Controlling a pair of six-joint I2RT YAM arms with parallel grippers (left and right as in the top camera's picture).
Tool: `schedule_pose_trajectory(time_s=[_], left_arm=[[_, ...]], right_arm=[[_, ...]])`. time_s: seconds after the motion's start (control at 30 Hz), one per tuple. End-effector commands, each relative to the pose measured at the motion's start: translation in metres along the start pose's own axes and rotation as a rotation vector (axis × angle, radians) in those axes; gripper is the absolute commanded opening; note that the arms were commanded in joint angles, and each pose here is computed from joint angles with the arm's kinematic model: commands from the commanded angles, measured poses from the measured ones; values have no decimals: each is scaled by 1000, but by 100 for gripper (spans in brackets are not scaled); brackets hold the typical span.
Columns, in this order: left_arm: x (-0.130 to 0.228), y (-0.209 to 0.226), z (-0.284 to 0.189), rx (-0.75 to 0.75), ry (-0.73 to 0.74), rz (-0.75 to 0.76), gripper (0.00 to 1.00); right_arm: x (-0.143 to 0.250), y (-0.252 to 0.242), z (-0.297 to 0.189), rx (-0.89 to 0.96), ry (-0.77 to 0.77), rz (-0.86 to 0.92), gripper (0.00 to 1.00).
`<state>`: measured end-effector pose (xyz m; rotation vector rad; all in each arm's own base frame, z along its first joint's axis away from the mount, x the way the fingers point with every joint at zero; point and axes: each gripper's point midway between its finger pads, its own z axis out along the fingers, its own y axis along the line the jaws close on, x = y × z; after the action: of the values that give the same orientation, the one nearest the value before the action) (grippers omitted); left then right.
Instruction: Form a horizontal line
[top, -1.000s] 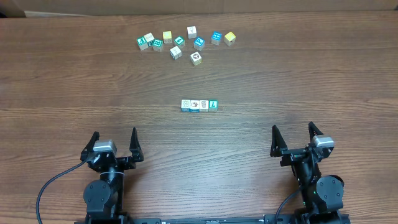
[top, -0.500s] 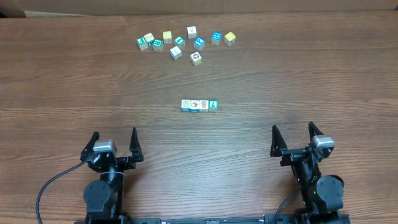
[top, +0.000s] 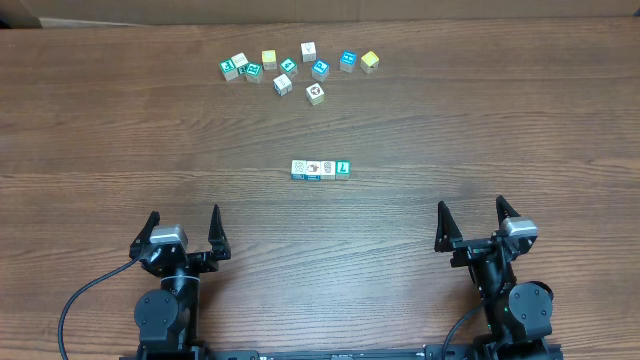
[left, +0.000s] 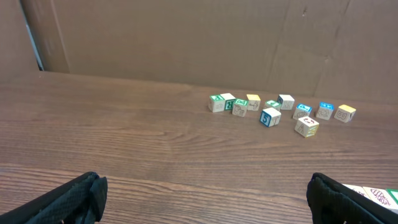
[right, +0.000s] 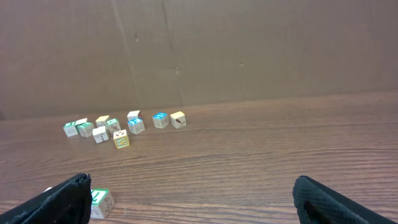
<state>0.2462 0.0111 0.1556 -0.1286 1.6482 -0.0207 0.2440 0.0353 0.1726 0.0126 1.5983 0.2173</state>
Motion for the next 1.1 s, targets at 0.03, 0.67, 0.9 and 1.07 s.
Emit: schedule_pose_trajectory(time_s=[0.03,0.67,0.9,1.07], left_arm=[[-1,0,0,4,-8,21,100],[-1,0,0,4,-8,21,100],[-1,0,0,4,-8,21,100],[-1,0,0,4,-8,21,100]], right_arm=[[1,-1,0,2,-6,0,100],[1,-1,0,2,-6,0,100],[1,-1,0,2,-6,0,100],[1,-1,0,2,-6,0,100]])
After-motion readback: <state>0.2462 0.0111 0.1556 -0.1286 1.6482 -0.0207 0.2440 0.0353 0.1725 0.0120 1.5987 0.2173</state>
